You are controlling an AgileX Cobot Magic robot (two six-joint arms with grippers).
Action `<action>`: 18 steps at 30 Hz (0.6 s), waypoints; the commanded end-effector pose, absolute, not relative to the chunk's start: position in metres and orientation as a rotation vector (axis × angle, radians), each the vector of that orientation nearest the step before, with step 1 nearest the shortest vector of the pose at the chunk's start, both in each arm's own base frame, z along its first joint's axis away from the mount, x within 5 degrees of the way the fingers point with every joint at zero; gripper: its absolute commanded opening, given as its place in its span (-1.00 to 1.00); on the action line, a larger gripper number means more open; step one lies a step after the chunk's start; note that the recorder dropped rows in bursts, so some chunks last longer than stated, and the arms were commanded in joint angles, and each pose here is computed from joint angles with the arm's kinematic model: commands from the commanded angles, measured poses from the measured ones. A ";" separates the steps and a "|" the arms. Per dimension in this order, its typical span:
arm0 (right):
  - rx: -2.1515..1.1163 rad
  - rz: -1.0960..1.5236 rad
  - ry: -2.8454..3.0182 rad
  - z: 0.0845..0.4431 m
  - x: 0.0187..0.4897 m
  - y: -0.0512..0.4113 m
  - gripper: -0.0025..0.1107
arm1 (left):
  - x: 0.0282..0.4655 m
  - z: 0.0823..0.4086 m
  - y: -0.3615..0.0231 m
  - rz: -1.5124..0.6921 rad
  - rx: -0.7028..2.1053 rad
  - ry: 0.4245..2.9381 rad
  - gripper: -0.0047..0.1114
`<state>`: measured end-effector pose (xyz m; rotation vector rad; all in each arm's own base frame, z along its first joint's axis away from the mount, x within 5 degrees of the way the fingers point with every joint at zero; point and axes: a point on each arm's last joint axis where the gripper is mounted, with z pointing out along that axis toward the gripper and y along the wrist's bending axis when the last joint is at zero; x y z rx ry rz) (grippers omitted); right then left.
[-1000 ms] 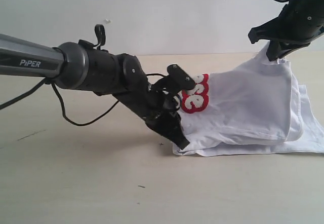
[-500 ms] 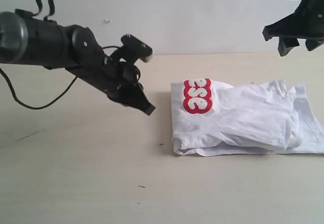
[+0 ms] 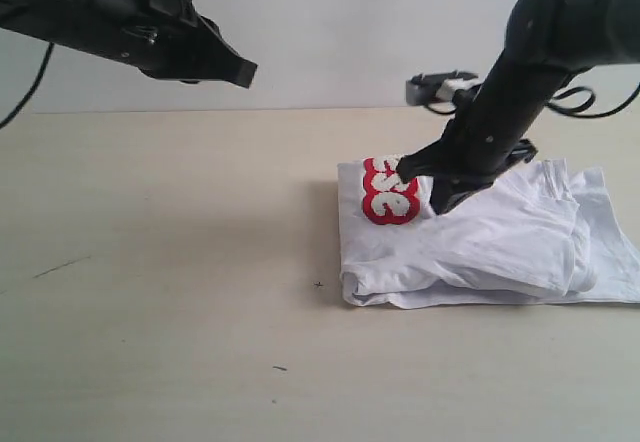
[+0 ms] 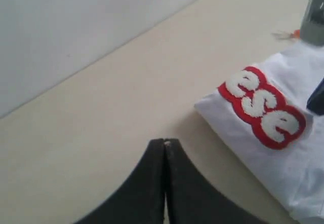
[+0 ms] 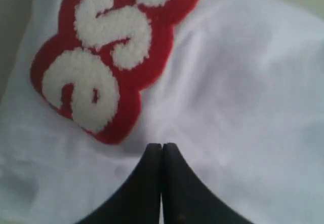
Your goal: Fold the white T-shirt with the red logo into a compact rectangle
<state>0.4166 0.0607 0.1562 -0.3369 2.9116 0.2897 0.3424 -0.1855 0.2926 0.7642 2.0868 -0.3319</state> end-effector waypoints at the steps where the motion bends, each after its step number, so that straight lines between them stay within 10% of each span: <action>1: -0.350 0.282 2.920 0.114 0.423 0.086 -0.96 | 0.335 0.311 -0.168 -0.334 0.685 2.063 -0.92; 18: -0.676 0.436 2.896 0.116 0.410 0.206 -0.96 | 0.322 0.350 -0.120 -0.288 0.578 2.032 -0.92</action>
